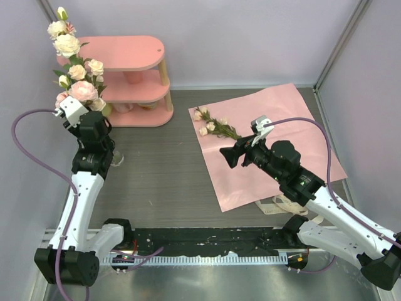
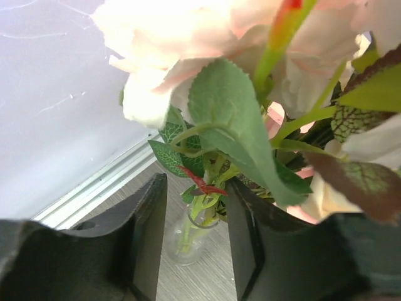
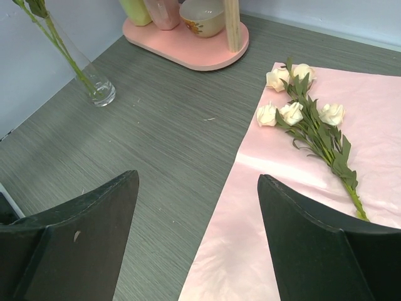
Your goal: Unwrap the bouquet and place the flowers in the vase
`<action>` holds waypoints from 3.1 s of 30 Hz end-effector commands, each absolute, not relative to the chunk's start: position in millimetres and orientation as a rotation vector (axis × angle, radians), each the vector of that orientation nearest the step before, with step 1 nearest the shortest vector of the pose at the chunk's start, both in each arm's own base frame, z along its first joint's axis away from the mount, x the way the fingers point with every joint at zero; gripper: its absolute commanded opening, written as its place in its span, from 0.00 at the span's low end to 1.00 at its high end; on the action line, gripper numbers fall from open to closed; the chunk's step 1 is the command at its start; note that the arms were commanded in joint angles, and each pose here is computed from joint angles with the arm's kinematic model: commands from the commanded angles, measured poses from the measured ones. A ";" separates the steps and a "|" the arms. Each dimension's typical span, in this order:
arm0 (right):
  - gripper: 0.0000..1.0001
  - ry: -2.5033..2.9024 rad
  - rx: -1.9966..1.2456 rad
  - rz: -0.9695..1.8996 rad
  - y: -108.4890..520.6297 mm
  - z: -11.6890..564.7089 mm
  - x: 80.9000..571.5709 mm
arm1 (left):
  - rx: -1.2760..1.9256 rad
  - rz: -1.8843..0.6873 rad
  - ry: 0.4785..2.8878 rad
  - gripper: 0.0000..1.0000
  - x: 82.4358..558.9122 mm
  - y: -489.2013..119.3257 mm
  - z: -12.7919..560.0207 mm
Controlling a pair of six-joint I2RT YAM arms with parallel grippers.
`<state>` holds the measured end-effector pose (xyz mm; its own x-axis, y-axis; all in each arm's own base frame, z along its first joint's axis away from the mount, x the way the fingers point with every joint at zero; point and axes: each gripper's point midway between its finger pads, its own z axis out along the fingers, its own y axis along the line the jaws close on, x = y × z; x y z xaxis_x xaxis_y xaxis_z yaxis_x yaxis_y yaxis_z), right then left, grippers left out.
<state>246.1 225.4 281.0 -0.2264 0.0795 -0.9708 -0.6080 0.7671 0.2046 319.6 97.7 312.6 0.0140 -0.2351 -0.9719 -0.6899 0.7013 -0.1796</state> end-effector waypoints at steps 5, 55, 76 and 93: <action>0.82 1.624 -0.403 0.718 232.4 297.4 248.1 | -0.809 0.362 1.509 0.59 305.6 97.7 325.9; 0.47 2.552 -0.484 -0.049 107.4 29.0 386.8 | 0.487 -1.240 1.935 0.83 177.1 -275.9 275.0; 0.44 2.429 -0.370 0.066 108.4 51.8 416.1 | 0.467 -1.220 1.969 0.83 173.2 -272.3 269.4; 0.25 2.415 -0.473 0.195 116.8 36.9 421.4 | 0.472 -1.214 2.004 0.83 174.2 -283.4 262.2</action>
<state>408.5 105.4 27.0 -0.7692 -0.2596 -0.5839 -0.3256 0.9455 0.0085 170.9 -277.3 242.9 -0.6934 -0.0391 -0.7195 0.6067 0.5070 -0.6123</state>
